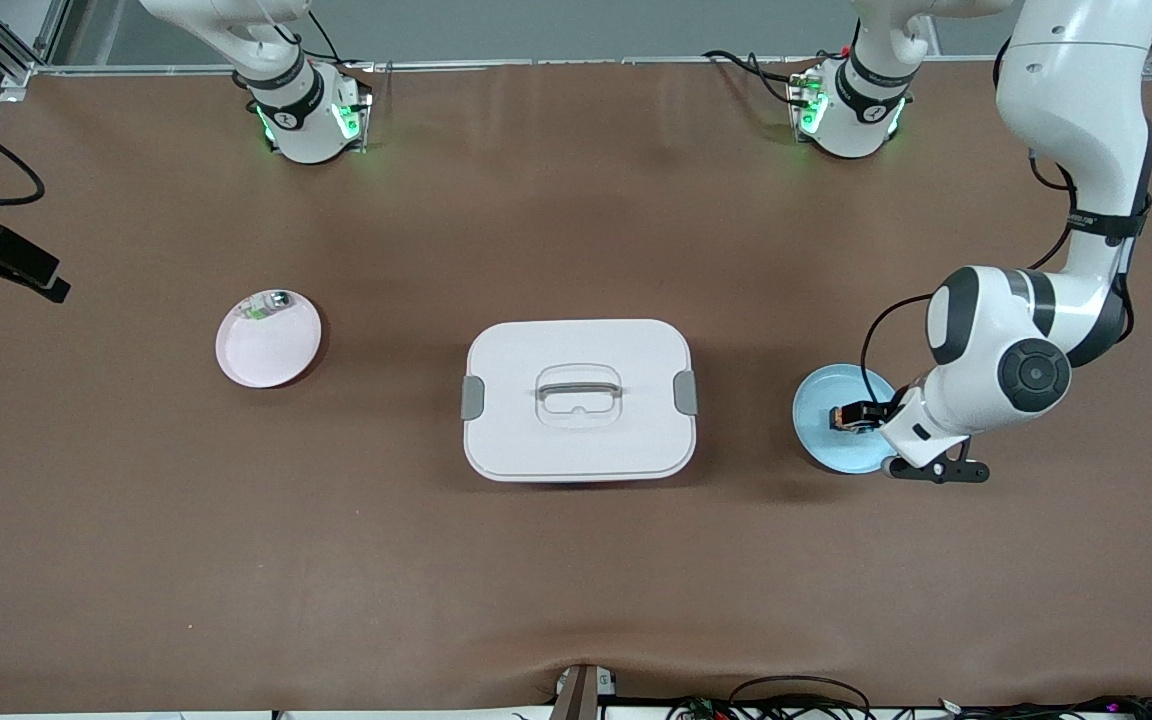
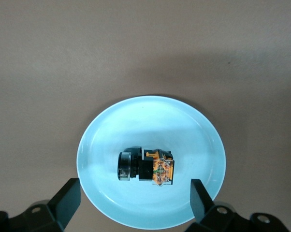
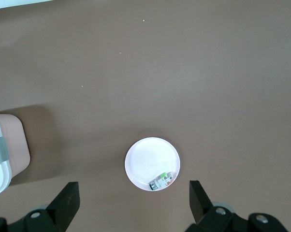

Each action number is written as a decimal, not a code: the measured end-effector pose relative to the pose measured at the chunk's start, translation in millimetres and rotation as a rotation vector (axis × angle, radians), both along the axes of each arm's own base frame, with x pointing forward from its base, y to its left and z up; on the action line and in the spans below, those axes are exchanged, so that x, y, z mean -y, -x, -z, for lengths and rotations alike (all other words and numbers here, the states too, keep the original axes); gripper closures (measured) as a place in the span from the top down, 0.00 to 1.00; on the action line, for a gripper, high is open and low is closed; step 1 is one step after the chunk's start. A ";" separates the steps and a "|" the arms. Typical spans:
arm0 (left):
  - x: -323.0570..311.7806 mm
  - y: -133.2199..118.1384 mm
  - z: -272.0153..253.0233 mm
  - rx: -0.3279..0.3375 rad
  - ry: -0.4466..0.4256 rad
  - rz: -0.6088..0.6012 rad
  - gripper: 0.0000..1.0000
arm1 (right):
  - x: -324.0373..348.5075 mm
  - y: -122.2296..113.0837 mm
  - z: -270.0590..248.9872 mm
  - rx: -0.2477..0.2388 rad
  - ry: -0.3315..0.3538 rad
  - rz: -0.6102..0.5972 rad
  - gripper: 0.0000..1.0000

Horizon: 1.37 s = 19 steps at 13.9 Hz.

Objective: Transfer orange switch to right arm and place
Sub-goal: 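Lower the left gripper and close it on the orange switch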

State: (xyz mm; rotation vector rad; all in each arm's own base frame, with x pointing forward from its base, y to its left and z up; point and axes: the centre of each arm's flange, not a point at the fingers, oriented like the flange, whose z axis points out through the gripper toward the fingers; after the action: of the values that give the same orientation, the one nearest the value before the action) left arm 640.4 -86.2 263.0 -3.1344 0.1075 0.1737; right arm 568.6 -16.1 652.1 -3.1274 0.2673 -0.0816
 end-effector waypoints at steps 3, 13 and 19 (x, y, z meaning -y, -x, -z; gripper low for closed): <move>2.3 2.8 21.6 -0.024 -0.001 0.004 1.00 | 0.1 0.0 -0.3 0.001 0.000 0.000 1.00; 13.1 21.8 66.9 -0.013 -0.013 0.043 1.00 | 6.7 -1.5 -1.9 0.019 -0.018 0.016 1.00; 11.3 23.7 73.9 0.013 -0.024 0.061 1.00 | 6.6 -1.4 -8.0 0.032 -0.017 0.017 1.00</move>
State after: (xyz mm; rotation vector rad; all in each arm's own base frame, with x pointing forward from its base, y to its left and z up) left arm 616.6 -97.5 189.1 -3.1027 0.1998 0.1525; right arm 570.0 -22.6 660.1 -3.1037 0.2926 -0.1288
